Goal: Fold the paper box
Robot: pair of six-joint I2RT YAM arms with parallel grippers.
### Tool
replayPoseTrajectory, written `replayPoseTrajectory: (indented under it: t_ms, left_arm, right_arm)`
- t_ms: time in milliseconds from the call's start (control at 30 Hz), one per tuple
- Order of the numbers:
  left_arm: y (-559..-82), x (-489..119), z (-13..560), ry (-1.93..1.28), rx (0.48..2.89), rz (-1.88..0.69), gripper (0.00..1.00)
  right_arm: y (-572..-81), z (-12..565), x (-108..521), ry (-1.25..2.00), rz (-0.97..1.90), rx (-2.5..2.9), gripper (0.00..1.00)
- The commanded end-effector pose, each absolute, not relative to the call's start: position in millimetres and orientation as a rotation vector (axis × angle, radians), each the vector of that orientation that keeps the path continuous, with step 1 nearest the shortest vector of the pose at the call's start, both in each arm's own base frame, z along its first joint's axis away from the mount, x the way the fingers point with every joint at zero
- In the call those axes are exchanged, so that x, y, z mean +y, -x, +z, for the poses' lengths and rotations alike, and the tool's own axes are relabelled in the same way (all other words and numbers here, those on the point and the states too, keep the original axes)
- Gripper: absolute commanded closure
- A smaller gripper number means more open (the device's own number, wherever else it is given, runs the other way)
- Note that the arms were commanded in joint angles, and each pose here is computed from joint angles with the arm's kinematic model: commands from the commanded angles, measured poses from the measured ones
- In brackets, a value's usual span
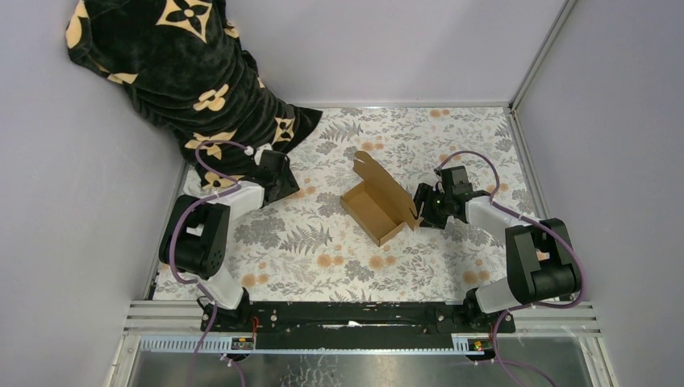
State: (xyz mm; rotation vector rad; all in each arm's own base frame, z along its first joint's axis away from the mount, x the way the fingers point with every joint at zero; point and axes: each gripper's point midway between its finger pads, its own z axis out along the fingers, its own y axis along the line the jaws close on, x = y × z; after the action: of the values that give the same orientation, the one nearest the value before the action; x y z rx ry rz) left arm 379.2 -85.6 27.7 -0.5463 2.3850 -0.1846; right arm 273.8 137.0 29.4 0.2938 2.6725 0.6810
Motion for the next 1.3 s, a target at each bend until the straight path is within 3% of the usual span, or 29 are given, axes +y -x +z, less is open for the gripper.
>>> replayPoseTrajectory:
  t_ms: [0,200,600,967,1133,1267]
  left_arm:
    - [-402,-87,42,0.527,2.332,-0.202,0.37]
    - [-404,-90,42,0.516,2.342,-0.214,0.51]
    - [-388,-91,32,0.493,2.391,-0.149,0.52]
    - [-382,-91,24,0.468,2.436,-0.083,0.63]
    - [-383,-96,27,0.459,2.442,-0.106,0.8]
    - [-388,-107,48,0.428,2.425,-0.159,0.83]
  right_arm:
    - [-280,34,142,-0.259,0.701,2.648,0.33]
    - [-279,34,140,-0.254,0.693,2.647,0.33]
    - [-279,33,142,-0.258,0.706,2.644,0.33]
    - [-280,32,143,-0.255,0.716,2.641,0.33]
    - [-280,33,143,-0.251,0.715,2.639,0.33]
    - [-281,35,143,-0.245,0.711,2.636,0.33]
